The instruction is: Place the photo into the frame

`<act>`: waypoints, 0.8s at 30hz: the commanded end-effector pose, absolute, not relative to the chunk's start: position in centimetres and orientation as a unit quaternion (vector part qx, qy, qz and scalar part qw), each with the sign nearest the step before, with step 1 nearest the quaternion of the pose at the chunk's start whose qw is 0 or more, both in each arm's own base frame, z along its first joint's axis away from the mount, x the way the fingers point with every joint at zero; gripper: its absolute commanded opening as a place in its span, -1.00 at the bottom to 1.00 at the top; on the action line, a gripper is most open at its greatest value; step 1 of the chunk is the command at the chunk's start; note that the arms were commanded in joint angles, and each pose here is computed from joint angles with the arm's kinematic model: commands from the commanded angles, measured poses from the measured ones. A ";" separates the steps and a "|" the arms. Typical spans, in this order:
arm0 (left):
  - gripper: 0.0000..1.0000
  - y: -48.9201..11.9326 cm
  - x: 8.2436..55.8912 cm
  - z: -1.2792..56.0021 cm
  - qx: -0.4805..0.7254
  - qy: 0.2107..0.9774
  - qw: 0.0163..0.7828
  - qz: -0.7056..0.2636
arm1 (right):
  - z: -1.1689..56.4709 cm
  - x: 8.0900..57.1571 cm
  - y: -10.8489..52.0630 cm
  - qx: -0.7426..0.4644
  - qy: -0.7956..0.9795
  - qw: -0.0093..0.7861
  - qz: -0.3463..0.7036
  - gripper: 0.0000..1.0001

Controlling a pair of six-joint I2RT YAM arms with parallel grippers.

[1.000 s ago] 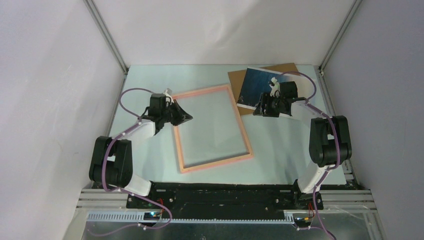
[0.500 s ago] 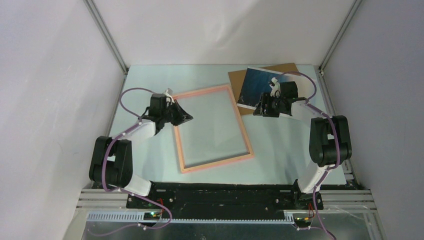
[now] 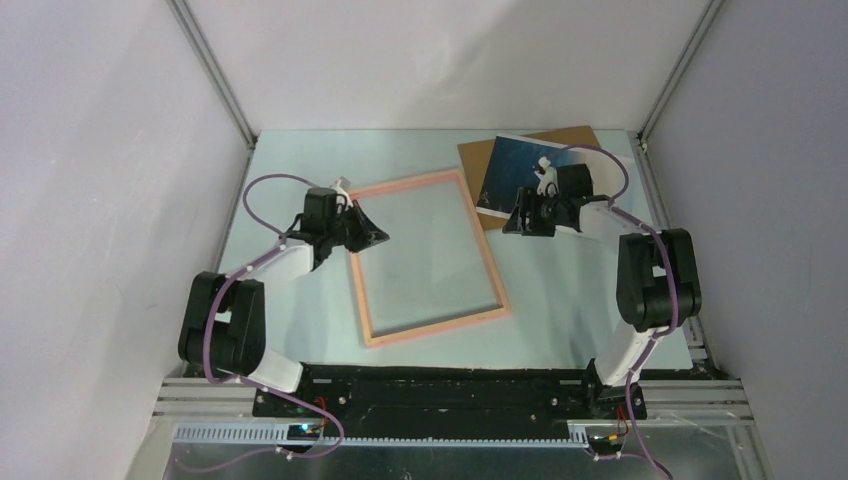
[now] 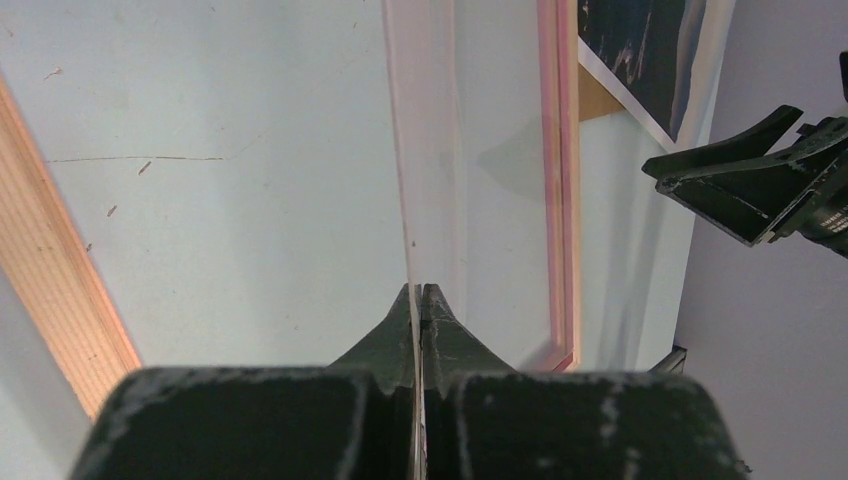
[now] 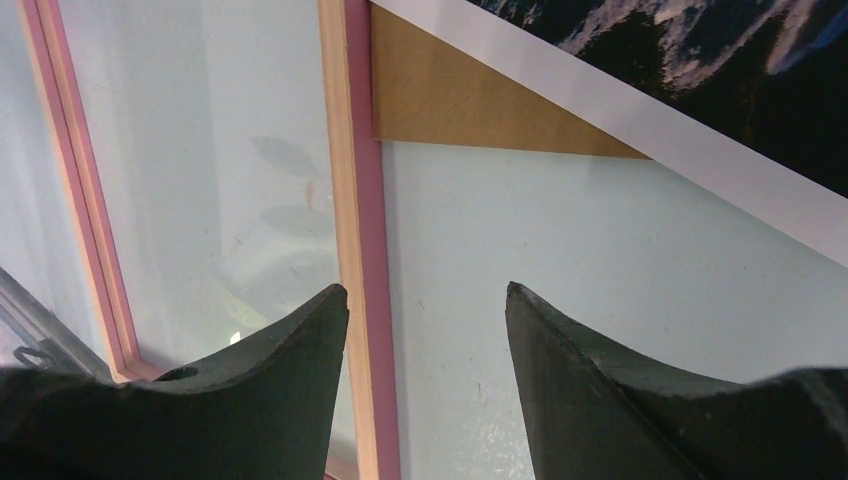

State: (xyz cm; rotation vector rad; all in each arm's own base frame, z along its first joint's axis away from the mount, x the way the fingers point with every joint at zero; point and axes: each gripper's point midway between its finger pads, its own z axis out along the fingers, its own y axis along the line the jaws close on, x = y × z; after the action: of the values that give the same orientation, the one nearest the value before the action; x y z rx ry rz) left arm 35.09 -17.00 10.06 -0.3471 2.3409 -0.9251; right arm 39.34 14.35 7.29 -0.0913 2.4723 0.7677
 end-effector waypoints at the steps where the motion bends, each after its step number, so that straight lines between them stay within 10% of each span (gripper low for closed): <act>1: -1.00 -18.2 36.0 12.2 -0.093 0.872 0.321 -0.358 | 7.2 39.1 15.6 -0.054 0.914 0.269 0.300 0.26; 24: -1.00 -18.6 36.1 11.5 -0.095 0.875 0.311 -0.358 | 5.0 38.1 19.4 -0.097 0.917 0.234 0.308 0.24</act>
State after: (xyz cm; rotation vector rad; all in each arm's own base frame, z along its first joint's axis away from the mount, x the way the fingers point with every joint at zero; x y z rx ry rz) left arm 35.20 -17.51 9.82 -0.3270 2.3554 -0.9188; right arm 37.05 18.62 4.32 -0.2170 2.5600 0.8300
